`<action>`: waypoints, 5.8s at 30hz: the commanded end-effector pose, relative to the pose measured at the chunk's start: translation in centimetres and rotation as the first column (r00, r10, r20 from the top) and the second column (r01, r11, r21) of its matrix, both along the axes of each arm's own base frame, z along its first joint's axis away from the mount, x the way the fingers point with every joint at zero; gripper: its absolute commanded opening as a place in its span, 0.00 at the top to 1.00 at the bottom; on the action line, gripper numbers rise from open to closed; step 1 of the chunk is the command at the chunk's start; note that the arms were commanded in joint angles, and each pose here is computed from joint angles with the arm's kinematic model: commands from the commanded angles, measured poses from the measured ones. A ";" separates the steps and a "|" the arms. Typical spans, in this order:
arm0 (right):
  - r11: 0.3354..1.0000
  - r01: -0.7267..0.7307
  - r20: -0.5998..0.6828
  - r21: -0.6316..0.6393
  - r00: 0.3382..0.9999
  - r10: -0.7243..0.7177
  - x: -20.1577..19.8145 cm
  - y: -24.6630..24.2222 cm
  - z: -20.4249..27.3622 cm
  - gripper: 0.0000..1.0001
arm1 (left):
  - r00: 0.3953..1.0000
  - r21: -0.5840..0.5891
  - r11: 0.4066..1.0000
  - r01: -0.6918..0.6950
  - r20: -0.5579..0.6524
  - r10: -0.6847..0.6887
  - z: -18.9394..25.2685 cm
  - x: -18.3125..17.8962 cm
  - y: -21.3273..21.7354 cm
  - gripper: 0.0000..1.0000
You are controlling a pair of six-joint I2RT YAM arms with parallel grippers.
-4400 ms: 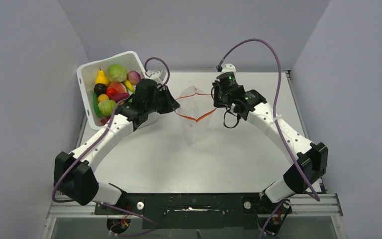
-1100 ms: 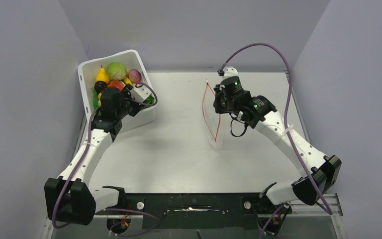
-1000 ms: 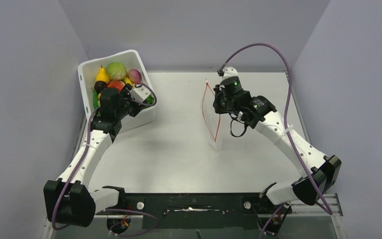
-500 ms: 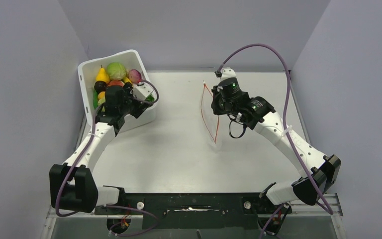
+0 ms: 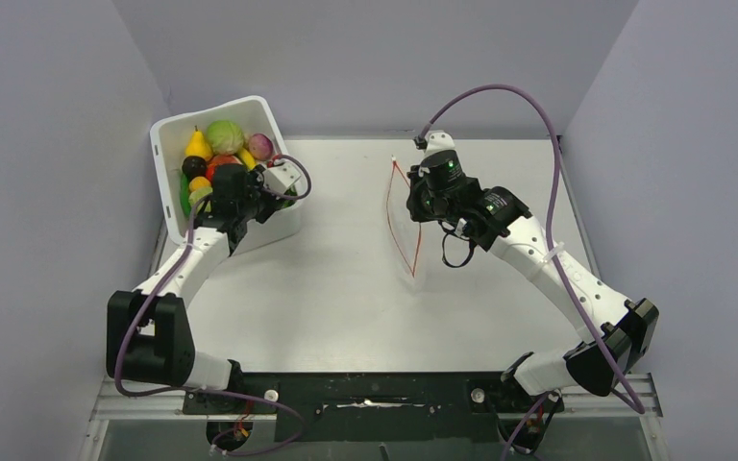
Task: Place the food in the zip-top bag and seal the zipper
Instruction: Pick up the fake vegetable from the bin, then place the fake vegetable in the zipper food storage bag.
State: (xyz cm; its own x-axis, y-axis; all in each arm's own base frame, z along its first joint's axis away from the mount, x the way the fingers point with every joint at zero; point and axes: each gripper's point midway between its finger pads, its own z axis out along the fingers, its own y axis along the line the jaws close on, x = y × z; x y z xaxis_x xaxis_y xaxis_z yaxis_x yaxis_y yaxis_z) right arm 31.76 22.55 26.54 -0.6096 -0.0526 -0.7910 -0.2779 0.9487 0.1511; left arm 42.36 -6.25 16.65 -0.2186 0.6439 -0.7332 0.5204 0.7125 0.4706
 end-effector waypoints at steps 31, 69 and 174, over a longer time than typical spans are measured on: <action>0.984 -0.044 -0.005 0.171 0.999 0.045 0.5 3.7 0.8 1.00 | 0.945 -0.642 0.767 0.022 0.263 0.193 23.3 -4.6 -3.9 1.00; 0.944 -0.004 -0.034 0.329 0.999 0.016 1.9 5.6 0.9 1.00 | 0.882 -0.988 0.002 0.155 0.137 -0.451 29.0 -17.3 -14.3 1.00; 0.411 -0.308 0.112 0.858 0.893 0.436 -5.6 9.3 10.4 1.00 | 0.980 -0.991 0.092 -0.096 -0.110 -0.166 14.1 -15.8 -17.5 1.00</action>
State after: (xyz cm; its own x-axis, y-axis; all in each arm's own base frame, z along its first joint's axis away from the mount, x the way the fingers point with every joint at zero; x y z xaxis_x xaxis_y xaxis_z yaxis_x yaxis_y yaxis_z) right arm 28.14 31.94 32.10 -0.8202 0.3398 -0.4603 -0.3892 0.2583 0.8842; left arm 26.06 -23.85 27.78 -0.4913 -0.6062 -0.6254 0.4459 0.4417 -0.7785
